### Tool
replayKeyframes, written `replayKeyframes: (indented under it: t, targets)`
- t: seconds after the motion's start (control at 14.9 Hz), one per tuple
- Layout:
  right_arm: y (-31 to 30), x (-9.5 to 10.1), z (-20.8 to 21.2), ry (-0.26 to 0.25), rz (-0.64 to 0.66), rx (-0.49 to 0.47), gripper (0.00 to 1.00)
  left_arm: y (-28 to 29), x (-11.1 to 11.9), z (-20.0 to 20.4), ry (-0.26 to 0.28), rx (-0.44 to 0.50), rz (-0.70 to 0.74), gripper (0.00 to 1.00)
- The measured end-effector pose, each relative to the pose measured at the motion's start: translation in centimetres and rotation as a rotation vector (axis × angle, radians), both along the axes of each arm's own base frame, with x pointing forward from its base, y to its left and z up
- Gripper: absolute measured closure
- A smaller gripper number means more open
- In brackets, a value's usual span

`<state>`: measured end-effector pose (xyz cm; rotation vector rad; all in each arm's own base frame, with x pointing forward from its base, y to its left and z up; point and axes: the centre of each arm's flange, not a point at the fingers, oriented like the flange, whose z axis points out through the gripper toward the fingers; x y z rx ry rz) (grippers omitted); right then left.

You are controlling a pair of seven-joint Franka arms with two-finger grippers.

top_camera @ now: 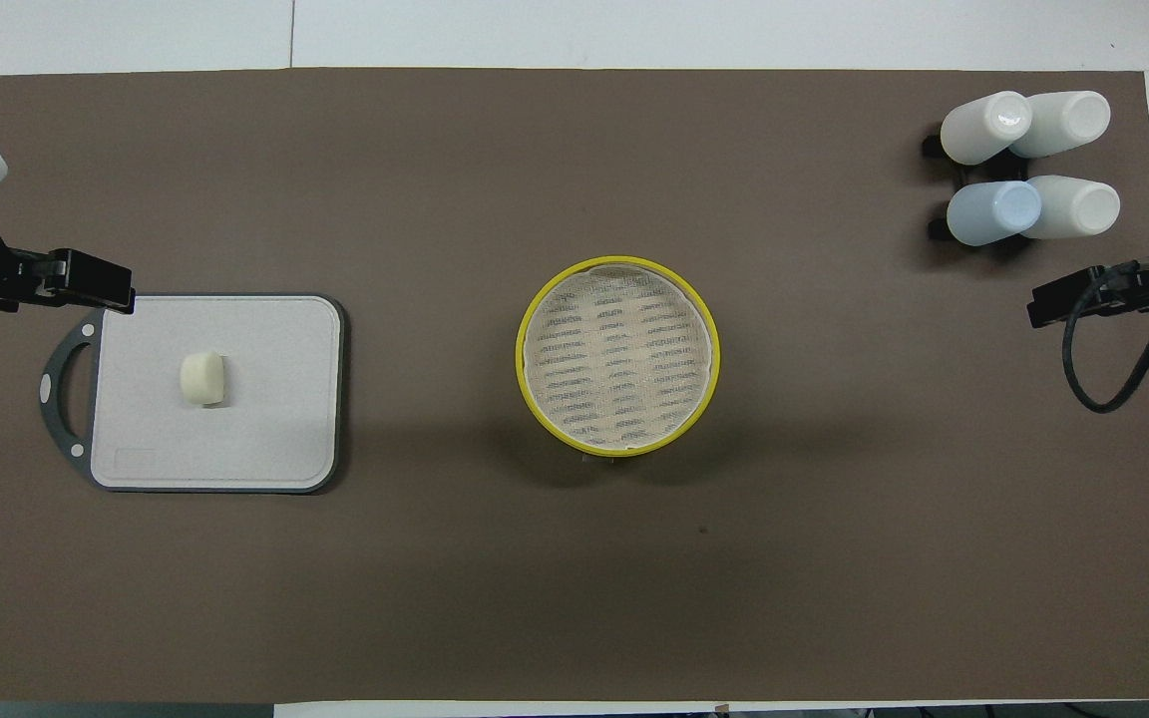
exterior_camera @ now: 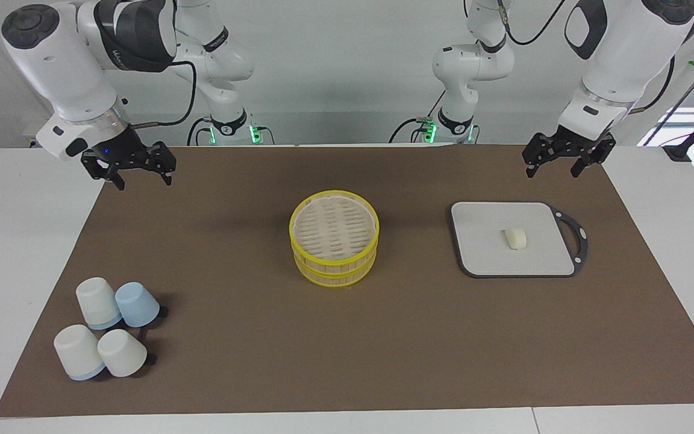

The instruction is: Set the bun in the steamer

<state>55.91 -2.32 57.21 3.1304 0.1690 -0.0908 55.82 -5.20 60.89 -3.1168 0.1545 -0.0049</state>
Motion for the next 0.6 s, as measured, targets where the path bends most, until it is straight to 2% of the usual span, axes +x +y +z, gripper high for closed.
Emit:
replayKeyframes:
  t: [0.6]
  targets:
    - [0.03, -0.03, -0.11, 0.003, 0.0, 0.0, 0.0, 0.34, 0.02, -0.03, 0.0, 0.0, 0.015, 0.0]
